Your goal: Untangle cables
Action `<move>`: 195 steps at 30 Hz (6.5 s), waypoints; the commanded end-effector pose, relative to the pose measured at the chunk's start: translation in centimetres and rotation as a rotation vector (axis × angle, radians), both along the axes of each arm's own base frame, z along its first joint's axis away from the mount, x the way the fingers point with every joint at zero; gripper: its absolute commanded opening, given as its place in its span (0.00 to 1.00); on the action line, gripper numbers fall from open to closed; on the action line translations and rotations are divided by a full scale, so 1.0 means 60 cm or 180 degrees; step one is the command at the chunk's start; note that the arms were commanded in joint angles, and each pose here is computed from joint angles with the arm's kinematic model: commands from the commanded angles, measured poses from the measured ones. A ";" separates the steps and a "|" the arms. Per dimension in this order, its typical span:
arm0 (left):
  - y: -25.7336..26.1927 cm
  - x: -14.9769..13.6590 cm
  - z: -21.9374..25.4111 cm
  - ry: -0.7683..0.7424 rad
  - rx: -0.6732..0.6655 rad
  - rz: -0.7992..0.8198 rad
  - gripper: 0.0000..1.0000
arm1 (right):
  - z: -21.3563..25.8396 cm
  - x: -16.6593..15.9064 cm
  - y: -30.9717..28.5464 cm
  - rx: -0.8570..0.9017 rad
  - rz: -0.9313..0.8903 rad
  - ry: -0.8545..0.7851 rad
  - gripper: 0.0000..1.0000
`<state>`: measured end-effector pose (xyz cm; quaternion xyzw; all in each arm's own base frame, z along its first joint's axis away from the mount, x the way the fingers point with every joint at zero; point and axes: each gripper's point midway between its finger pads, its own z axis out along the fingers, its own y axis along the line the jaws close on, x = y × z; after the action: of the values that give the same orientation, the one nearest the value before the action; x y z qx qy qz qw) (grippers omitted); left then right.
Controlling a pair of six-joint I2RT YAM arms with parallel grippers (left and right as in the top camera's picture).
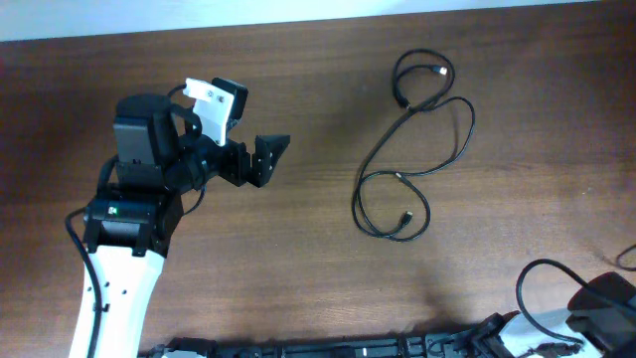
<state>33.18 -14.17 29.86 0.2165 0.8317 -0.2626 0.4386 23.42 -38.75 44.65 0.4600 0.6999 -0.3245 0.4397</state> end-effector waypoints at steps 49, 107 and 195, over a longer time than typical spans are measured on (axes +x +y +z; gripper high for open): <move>0.002 0.000 0.006 -0.0021 -0.0011 0.0026 0.99 | -0.413 -0.031 -0.042 0.2781 -0.0119 0.0086 0.16; 0.002 0.000 0.006 -0.0021 -0.0012 0.0025 0.99 | -0.614 0.398 0.537 0.2969 0.2988 0.2102 0.99; 0.002 0.000 0.006 -0.0021 -0.0011 0.0026 0.99 | 0.068 0.385 0.633 0.0341 0.4347 -0.0374 0.04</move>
<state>33.18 -14.17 29.86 0.2163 0.8318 -0.2627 0.4386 44.59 -0.33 50.90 -0.0531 0.8082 0.0918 0.5793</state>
